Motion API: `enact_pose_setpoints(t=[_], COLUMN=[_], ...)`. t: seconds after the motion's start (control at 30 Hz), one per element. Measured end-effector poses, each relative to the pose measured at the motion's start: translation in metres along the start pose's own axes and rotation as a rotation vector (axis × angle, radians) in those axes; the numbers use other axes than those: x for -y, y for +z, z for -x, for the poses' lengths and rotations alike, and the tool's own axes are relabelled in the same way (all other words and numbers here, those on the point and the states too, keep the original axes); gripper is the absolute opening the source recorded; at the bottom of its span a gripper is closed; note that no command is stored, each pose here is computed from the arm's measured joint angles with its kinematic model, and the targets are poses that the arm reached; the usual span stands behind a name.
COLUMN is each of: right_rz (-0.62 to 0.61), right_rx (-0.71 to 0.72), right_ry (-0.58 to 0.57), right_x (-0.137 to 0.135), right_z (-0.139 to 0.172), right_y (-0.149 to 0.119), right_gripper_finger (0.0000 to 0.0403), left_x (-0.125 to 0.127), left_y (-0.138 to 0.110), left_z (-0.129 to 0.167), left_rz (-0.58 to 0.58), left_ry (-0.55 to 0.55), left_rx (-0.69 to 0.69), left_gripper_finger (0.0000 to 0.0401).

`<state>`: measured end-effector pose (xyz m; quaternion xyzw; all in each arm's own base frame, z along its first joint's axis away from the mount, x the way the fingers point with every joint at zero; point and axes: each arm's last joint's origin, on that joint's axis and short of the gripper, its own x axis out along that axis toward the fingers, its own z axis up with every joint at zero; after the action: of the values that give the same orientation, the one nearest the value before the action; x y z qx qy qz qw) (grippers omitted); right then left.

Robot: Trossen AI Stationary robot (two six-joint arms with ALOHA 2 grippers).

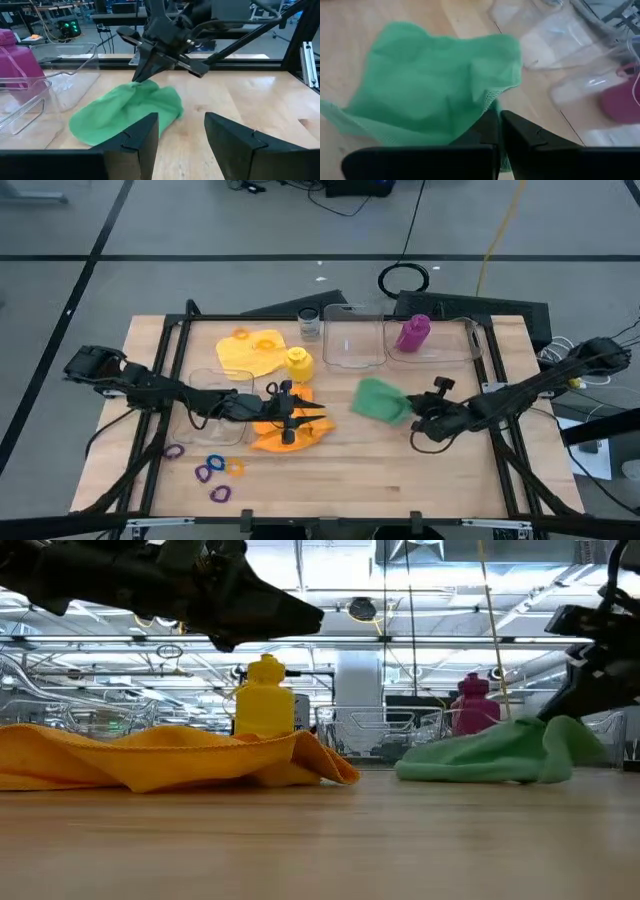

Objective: Pick & Place Sports Items
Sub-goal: Fold the green towel

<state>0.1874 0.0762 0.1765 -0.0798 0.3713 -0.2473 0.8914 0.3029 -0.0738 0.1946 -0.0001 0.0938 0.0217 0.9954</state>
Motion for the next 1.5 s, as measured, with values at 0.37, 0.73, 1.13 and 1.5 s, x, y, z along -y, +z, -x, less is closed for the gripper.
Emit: enact_pose_setpoints(t=[0.37, 0.73, 1.13, 1.5], right_rz=[0.1, 0.132, 0.287, 0.274], right_rx=[-0.052, -0.005, 0.289, 0.421], right_ry=[-0.148, -0.19, -0.006, 0.129], right_x=[-0.003, -0.003, -0.04, -0.049], right_z=[-0.013, -0.015, 0.007, 0.016], right_y=[-0.012, -0.009, 0.016, 0.033], right_gripper_finger=[0.0, 0.0, 0.0, 0.0], left_x=[0.0, -0.006, -0.015, -0.009], left_y=[0.0, -0.004, -0.004, -0.011], left_z=[0.0, -0.001, -0.004, -0.029], left_rz=[0.001, 0.02, 0.072, -0.166], left_ry=[0.0, 0.021, 0.01, -0.089], left_rx=[-0.002, -0.039, -0.049, -0.078], left_gripper_finger=[0.0138, 0.0138, 0.0138, 0.0139])
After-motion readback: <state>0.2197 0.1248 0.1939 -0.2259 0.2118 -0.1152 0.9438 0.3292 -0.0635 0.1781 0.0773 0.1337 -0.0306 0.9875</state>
